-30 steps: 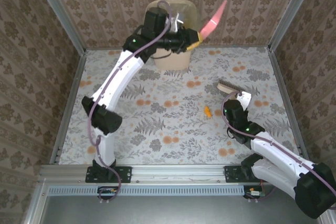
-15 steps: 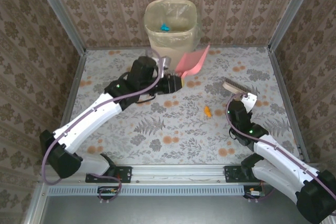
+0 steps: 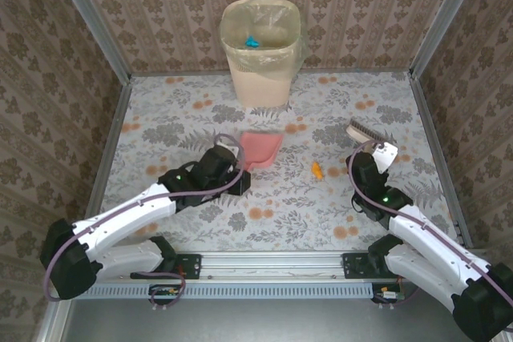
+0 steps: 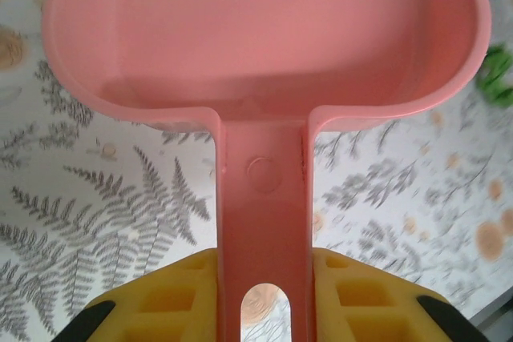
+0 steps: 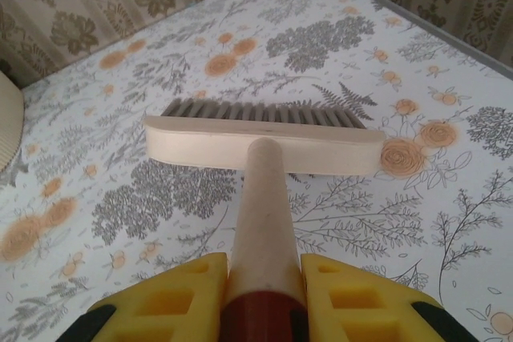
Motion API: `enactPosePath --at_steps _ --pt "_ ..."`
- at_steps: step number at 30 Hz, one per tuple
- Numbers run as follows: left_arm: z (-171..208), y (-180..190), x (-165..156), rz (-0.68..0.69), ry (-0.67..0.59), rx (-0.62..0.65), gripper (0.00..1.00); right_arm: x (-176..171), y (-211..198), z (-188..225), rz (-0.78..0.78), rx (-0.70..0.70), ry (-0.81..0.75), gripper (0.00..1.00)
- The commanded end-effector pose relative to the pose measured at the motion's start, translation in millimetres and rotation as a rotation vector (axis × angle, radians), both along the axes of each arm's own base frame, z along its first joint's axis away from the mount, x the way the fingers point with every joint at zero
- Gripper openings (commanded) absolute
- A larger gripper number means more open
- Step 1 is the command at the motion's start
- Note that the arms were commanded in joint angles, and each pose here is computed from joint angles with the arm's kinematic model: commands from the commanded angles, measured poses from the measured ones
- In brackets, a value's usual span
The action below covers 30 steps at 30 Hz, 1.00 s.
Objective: Sweep away the paper scraps from the table
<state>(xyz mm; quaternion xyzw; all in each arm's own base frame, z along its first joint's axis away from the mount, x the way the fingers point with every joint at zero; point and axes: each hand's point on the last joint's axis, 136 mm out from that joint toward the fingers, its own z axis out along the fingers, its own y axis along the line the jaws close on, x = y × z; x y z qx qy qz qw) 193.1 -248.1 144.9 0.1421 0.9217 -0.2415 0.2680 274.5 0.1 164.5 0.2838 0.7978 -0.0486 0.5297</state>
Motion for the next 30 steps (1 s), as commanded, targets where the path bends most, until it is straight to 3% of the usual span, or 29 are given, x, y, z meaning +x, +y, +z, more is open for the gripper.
enactPosePath --at_steps 1,10,18,24,30 --pt "-9 6 -2 -0.052 -0.088 0.105 0.00 -1 -12 29 -0.094 0.022 -0.051 0.00" --pt "-56 -12 -20 -0.252 -0.094 0.265 0.00 -8 6 62 -0.056 0.126 0.125 0.00" --pt "-74 -43 -47 -0.426 -0.129 0.414 0.00 -9 43 51 -0.008 0.322 0.305 0.00" --pt "-82 -56 -59 -0.480 -0.091 0.381 0.00 0 75 46 0.073 0.458 0.335 0.00" --pt "-94 -56 -53 -0.472 -0.090 0.433 0.00 0 84 41 0.077 0.526 0.345 0.00"
